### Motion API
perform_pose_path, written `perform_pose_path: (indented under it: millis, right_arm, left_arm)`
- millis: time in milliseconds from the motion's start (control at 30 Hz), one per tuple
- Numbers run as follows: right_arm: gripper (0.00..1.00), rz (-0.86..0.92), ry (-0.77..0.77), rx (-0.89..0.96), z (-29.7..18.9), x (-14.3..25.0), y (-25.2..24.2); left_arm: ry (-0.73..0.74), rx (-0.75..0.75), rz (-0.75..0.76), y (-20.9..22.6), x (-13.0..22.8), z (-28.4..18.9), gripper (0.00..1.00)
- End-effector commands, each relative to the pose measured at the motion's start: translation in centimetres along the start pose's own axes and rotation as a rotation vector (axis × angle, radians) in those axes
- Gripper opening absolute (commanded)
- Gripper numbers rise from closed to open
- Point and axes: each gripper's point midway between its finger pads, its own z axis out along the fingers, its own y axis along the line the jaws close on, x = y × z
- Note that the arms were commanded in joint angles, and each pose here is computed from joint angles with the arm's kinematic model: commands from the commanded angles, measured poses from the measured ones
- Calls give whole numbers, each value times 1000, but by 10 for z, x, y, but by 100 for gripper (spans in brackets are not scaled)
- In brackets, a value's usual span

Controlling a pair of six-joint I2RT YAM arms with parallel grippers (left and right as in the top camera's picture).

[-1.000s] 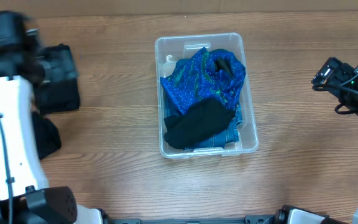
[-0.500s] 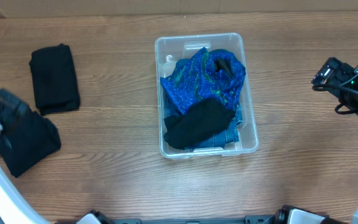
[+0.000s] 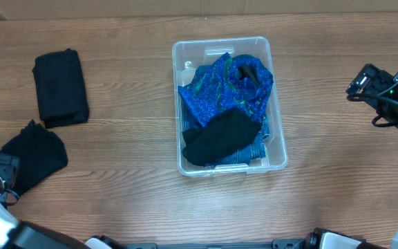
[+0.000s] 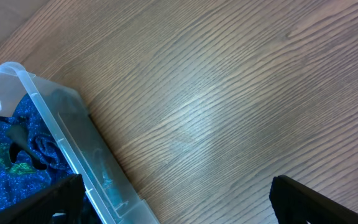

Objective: Pack container
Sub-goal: 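Move the left gripper to the lower-left black cloth and grasp it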

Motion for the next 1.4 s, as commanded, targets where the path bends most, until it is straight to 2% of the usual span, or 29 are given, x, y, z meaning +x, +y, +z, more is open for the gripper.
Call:
perform_pose_path:
  millis: [0,267,467,733,867,1167,1267,1333,1367]
  right_arm:
    - [100,-11,-6,-6,0,-1,2]
    - [100,-22,-5,-5,0,-1,2]
    - [100,-26,-5,-5,0,-1,2]
    - [100,-26,-9,1,0,-2,1]
    - [100,-26,-10,1,0,-2,1]
    - [100,-26,-9,2,0,-2,1]
    - [100,-26,-9,2,0,-2,1]
    - [100,-26,-9,2,0,-2,1]
    - [100,-26,-9,2,0,-2,1]
  left_arm:
    - [52,-21,28,8,-4,32,100]
    - [127,48,175,-2,1,77,100]
    - [122,65,237,-4,-2,88,100]
    - [94,29,198,15,-14,89,100]
    - [131,35,190,17,-7,100,100]
    - [291,327,270,-20,32,134,100]
    - [322,455,276,-37,40,134,94]
    - [332,514,269,-45,43,131,84]
    - [334,535,266,-49,43,130,76]
